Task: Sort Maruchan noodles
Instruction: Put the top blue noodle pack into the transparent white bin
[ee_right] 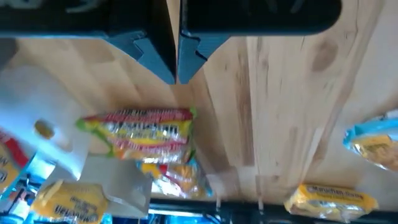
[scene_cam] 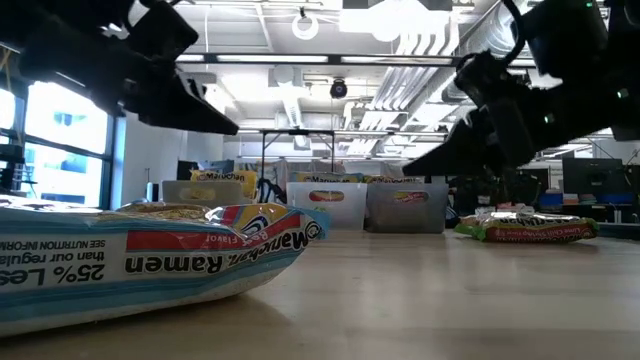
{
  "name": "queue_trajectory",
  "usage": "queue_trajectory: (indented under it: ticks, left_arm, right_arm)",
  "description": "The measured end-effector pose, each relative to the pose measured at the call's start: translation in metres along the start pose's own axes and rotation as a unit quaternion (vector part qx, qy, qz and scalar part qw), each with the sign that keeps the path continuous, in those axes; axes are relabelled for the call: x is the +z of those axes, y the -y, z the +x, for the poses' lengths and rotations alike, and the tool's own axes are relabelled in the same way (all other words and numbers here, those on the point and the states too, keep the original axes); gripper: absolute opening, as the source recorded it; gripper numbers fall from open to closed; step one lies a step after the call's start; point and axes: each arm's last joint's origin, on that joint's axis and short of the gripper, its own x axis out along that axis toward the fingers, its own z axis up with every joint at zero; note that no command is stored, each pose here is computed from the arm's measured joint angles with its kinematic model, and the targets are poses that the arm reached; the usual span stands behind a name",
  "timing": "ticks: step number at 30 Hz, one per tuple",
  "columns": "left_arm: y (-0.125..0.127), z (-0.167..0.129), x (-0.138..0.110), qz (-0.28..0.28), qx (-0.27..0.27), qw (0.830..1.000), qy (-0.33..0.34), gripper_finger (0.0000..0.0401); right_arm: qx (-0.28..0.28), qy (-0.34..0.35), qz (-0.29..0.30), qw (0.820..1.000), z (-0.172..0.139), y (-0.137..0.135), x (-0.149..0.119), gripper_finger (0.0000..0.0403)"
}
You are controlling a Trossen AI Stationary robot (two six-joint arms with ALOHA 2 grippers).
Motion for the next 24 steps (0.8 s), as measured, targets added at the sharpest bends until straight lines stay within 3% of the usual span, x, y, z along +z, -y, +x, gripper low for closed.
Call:
queue_trajectory:
  ticks: [9,16,20,24]
  left_arm:
    - [0.021,-0.006,-0.003,0.02,-0.003,1.0,-0.009,0.0054]
    - [0.026,0.004,-0.014,0.009,-0.006,0.999,-0.038,0.0054]
    - [0.03,0.012,-0.023,0.018,-0.007,0.998,-0.059,0.0054]
    - [0.033,0.018,-0.026,0.044,0.001,0.997,-0.066,0.0051]
  right_arm:
    - [-0.002,0.006,0.002,1.0,0.008,-0.015,-0.027,0.0]
    - [-0.009,0.008,0.019,1.0,0.013,-0.008,-0.027,0.0]
    - [0.014,0.007,0.031,0.999,0.014,-0.007,-0.027,0.0]
    - [0.003,0.016,0.022,1.0,0.018,-0.006,-0.022,0.0]
